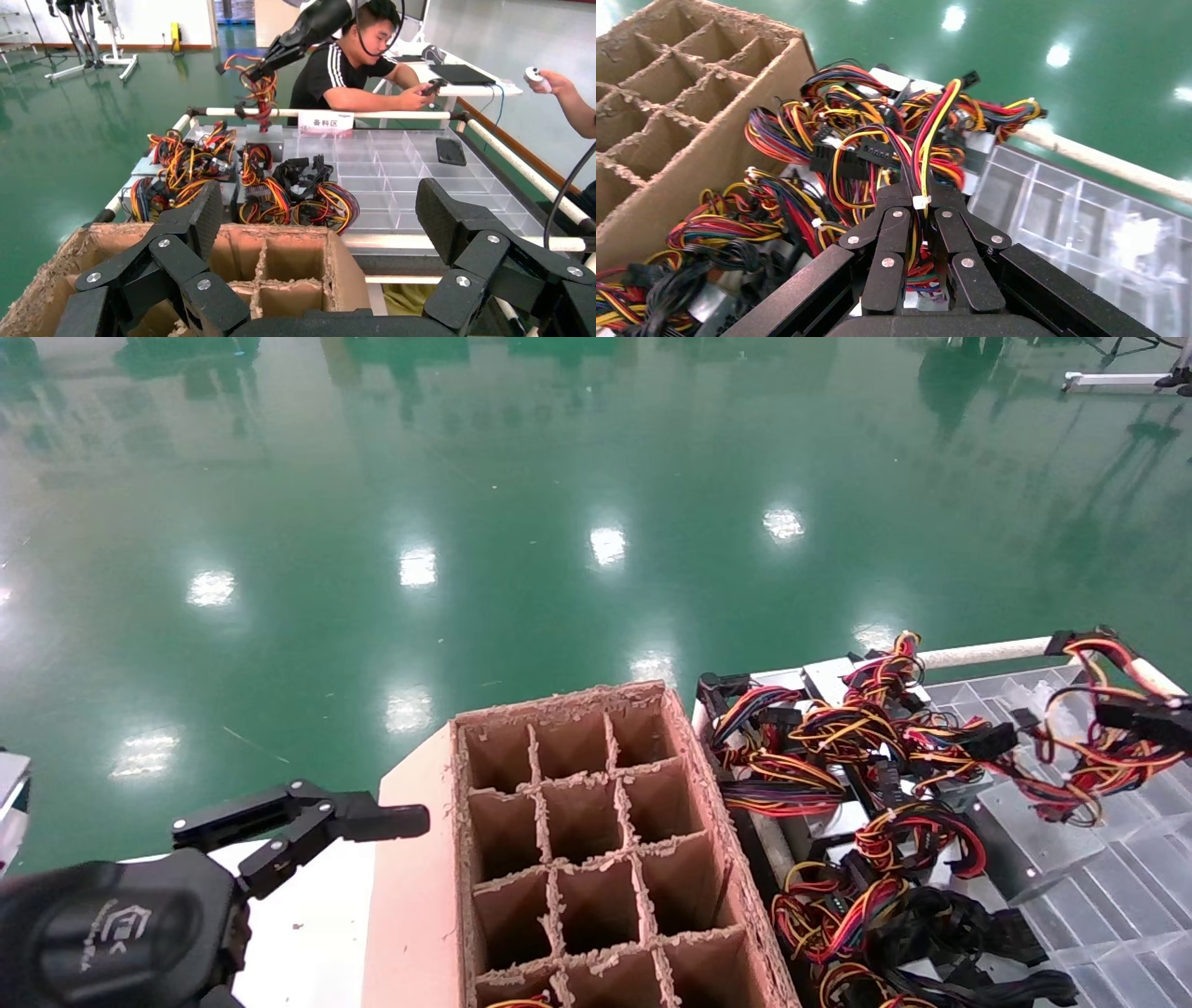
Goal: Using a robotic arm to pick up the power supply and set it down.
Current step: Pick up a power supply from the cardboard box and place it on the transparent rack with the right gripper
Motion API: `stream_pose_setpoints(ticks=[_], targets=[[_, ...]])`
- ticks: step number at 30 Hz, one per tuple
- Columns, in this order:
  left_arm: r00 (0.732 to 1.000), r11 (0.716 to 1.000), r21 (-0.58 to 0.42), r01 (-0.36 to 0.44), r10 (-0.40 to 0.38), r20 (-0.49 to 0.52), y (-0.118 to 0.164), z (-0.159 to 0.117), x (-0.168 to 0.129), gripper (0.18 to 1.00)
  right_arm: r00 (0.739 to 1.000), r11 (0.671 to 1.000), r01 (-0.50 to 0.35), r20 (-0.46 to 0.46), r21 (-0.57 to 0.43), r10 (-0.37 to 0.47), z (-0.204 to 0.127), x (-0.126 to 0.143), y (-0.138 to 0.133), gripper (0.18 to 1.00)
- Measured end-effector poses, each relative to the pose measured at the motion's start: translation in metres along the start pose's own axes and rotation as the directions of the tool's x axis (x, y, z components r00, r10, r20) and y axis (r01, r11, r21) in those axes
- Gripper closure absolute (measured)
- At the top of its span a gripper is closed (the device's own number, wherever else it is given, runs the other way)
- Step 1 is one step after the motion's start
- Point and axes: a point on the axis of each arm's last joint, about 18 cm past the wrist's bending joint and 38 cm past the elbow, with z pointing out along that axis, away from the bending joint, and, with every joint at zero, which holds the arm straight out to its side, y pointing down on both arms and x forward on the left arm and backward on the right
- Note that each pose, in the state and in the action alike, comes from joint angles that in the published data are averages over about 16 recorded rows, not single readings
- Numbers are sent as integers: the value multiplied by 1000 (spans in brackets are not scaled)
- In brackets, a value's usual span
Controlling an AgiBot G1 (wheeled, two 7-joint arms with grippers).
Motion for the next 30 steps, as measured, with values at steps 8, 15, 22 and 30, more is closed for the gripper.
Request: stream_pose_setpoints(ticks=[8,15,22,30], targets=[[1000,1000,0,0,0,0,0,0,0,184,998,998,-55,26,12,55,14,-7,12,986],[1000,1000,0,0,0,0,0,0,0,184,994,994,-107,35,27,106,19,-11,25,986],[1000,1000,0,0,0,0,0,0,0,184,982,980,-187,37,70,185,20,-15,38,986],[1000,1000,0,0,0,0,0,0,0,184,944,928,-331,39,171,329,23,-22,62,986]])
